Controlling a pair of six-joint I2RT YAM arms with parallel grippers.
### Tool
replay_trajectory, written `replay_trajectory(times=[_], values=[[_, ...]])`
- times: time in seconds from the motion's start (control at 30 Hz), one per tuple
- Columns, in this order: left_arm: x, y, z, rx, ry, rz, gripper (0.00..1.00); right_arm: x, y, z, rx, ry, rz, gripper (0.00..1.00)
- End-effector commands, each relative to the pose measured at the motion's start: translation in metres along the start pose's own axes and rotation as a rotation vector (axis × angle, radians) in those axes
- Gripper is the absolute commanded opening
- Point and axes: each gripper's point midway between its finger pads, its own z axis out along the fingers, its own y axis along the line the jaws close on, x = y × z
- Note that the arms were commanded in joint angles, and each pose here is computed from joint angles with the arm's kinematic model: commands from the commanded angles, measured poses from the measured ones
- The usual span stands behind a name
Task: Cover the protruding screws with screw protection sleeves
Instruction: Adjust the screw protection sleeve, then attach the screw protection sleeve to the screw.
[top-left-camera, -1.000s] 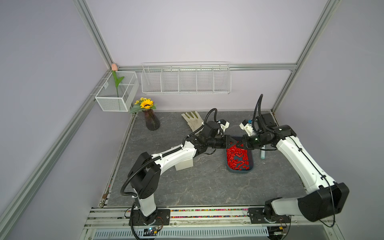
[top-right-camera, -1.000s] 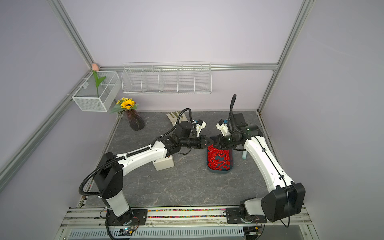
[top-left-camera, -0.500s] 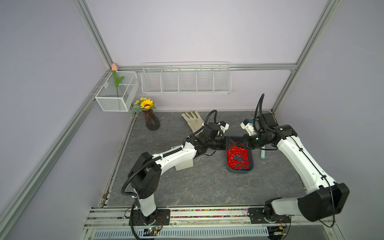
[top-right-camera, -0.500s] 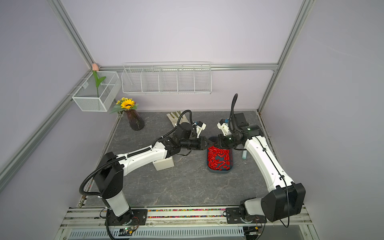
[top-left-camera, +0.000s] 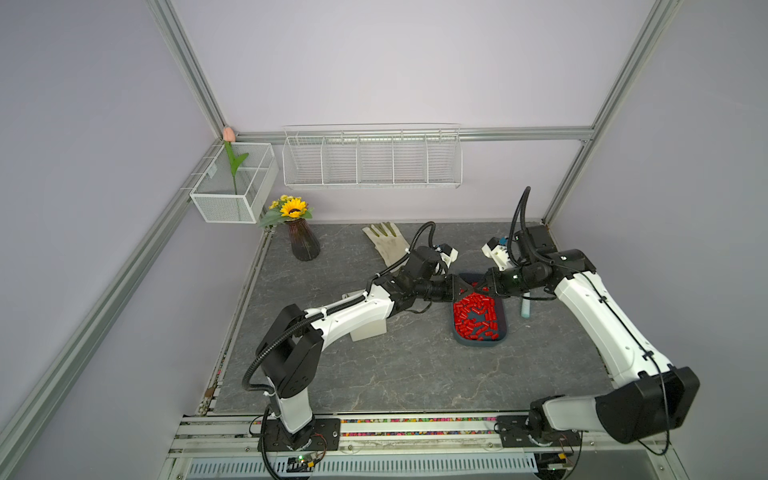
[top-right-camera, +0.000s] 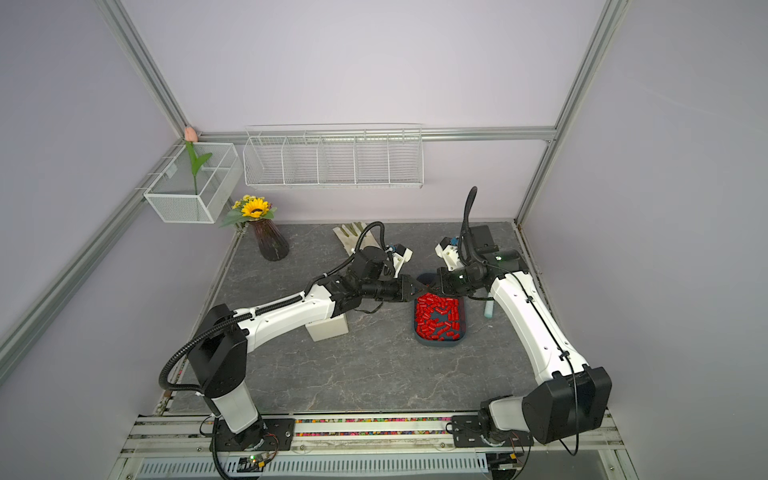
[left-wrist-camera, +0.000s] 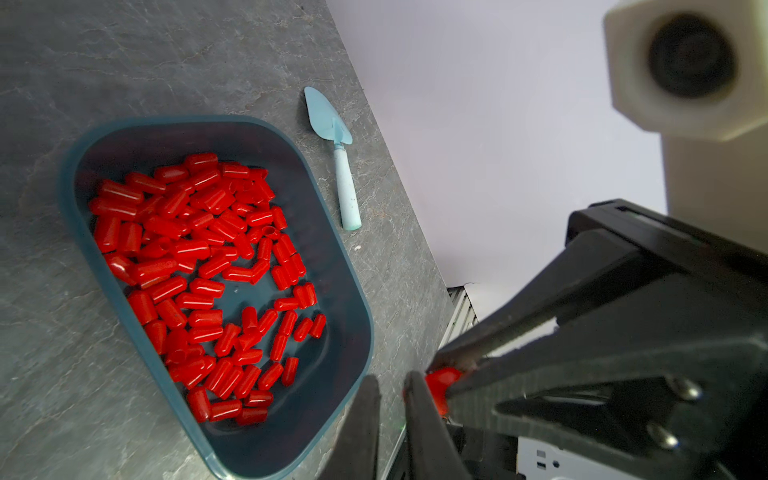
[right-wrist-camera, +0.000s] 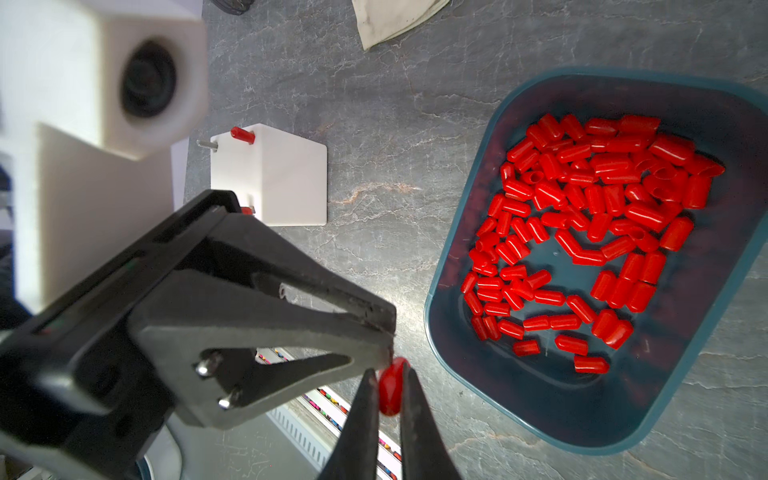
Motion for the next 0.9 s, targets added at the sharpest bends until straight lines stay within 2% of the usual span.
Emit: replay_trajectory(times=[0.0, 0.17, 0.33, 0.53, 0.87], values=[[0.006, 0.0, 0.006, -0.01, 0.017, 0.006, 0.25, -0.01, 0.01, -0.012, -0.023, -0.055, -0.039, 0.13], [-0.011, 0.013, -0.007, -0.069, -0.03, 0.009, 0.39, -0.008, 0.01, -0.012, -0.02, -0.05, -0.037, 0.13], [-0.042, 0.035, -0.043, -0.17, -0.121, 0.021, 0.47, -0.006, 0.01, -0.013, -0.019, -0.047, -0.032, 0.13], [-0.07, 0.05, -0.089, -0.272, -0.216, 0.047, 0.48, -0.005, 0.012, -0.014, -0.019, -0.051, -0.028, 0.13], [-0.097, 0.081, -0.176, -0.361, -0.382, -0.004, 0.49, -0.006, 0.044, -0.006, -0.006, -0.025, -0.115, 0.13]])
